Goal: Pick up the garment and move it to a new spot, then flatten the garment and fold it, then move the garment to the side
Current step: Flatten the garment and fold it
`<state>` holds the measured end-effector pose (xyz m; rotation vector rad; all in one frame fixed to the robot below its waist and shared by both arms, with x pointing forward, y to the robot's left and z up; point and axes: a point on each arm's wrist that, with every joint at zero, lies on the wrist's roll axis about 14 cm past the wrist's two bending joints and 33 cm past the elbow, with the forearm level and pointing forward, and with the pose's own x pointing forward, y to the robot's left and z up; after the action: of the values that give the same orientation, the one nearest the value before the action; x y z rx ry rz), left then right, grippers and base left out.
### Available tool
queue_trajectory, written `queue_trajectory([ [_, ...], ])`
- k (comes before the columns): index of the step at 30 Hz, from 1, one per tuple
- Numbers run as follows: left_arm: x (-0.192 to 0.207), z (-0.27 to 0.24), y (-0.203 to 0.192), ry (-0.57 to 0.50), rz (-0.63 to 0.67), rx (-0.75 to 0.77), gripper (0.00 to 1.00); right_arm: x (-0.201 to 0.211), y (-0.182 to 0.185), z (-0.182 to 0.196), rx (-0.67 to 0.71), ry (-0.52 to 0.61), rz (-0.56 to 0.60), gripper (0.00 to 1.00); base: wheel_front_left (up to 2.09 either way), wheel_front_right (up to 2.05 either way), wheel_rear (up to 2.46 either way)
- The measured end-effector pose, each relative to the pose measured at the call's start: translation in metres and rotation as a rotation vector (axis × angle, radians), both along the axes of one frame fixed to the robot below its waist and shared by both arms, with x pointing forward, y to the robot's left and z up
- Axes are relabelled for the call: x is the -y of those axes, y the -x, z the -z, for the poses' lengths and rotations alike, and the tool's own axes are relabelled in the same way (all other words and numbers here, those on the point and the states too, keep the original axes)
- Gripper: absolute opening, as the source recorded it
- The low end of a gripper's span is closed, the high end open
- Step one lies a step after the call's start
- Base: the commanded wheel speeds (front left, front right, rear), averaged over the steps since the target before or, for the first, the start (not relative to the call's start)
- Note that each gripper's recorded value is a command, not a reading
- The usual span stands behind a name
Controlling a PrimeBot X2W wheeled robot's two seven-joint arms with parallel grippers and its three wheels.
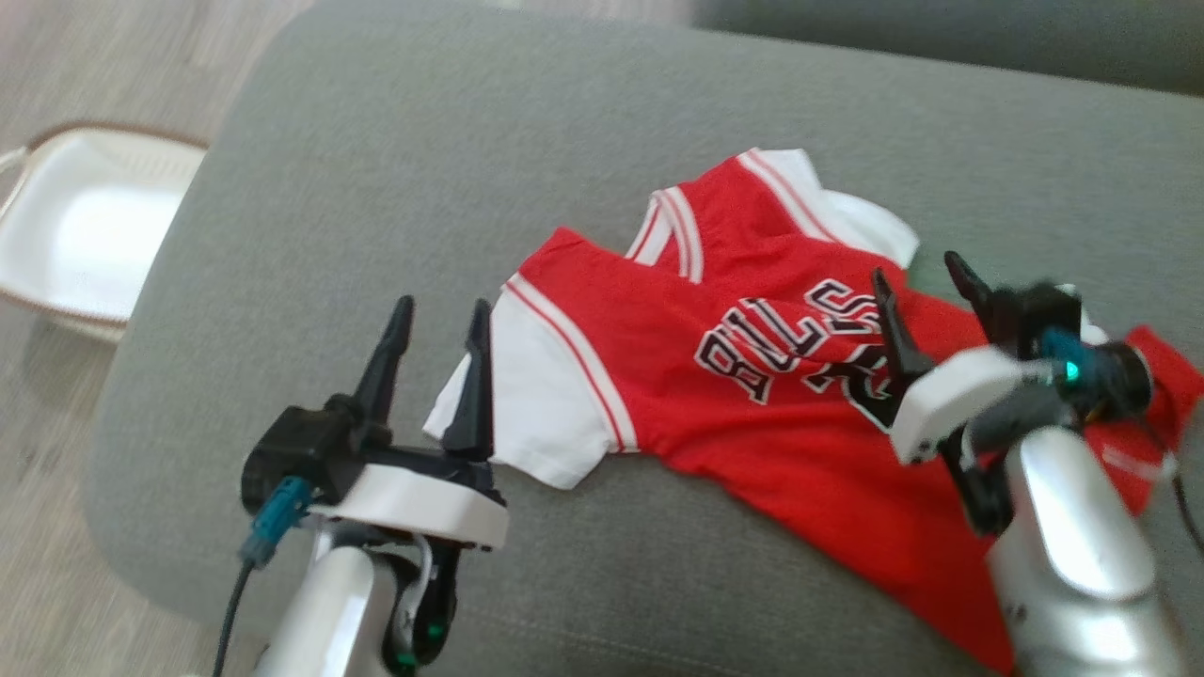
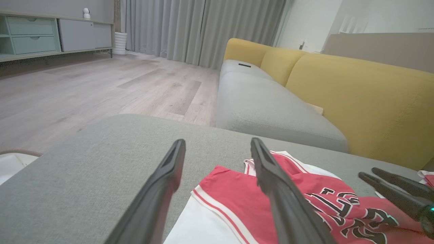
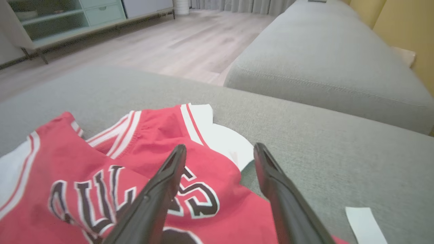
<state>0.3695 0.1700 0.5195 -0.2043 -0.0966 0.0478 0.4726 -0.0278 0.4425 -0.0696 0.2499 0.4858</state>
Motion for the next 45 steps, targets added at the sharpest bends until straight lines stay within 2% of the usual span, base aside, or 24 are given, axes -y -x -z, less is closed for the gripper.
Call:
queue_trajectory([
  [4, -0.001, 0.007, 0.000, 0.009, -0.005, -0.026, 1.00, -0.015, -0.016, 0.030, -0.135, 0.101, -0.080, 1.00, 0.00, 0.00, 0.00],
  [5, -0.002, 0.010, 0.000, 0.011, -0.011, -0.035, 1.00, -0.021, -0.017, 0.036, -0.149, 0.153, -0.124, 1.00, 0.00, 0.00, 0.00],
  [11, -0.006, 0.015, 0.000, 0.024, -0.034, -0.057, 1.00, -0.035, -0.023, 0.067, -0.248, 0.296, -0.251, 1.00, 0.00, 0.00, 0.00],
  [16, -0.003, 0.018, -0.003, 0.033, -0.030, -0.068, 1.00, -0.035, -0.036, 0.073, -0.267, 0.384, -0.300, 1.00, 0.00, 0.00, 0.00],
  [21, -0.003, 0.023, -0.007, 0.042, -0.029, -0.081, 1.00, -0.035, -0.041, 0.079, -0.349, 0.436, -0.335, 1.00, 0.00, 0.00, 0.00],
  [22, -0.003, 0.022, -0.009, 0.046, -0.028, -0.078, 1.00, -0.036, -0.041, 0.079, -0.368, 0.437, -0.344, 0.24, 0.00, 0.00, 0.00],
  [23, -0.003, 0.021, -0.011, 0.047, -0.030, -0.076, 1.00, -0.036, -0.042, 0.078, -0.375, 0.442, -0.355, 0.00, 0.00, 0.00, 0.00],
  [26, -0.005, 0.021, -0.014, 0.051, -0.035, -0.076, 1.00, -0.030, -0.052, 0.075, -0.358, 0.488, -0.379, 0.00, 0.00, 0.00, 0.00],
  [31, -0.005, 0.026, -0.013, 0.058, -0.039, -0.095, 1.00, -0.018, -0.084, 0.062, -0.276, 0.485, -0.348, 0.00, 0.00, 0.00, 0.00],
  [39, -0.013, 0.025, -0.014, 0.070, -0.062, -0.095, 1.00, -0.029, -0.158, -0.010, 0.069, 0.529, -0.323, 0.00, 0.00, 0.00, 0.00],
  [45, -0.018, 0.028, -0.012, 0.068, -0.079, -0.105, 1.00, -0.032, -0.184, -0.033, 0.203, 0.585, -0.318, 0.00, 0.00, 0.00, 0.00],
])
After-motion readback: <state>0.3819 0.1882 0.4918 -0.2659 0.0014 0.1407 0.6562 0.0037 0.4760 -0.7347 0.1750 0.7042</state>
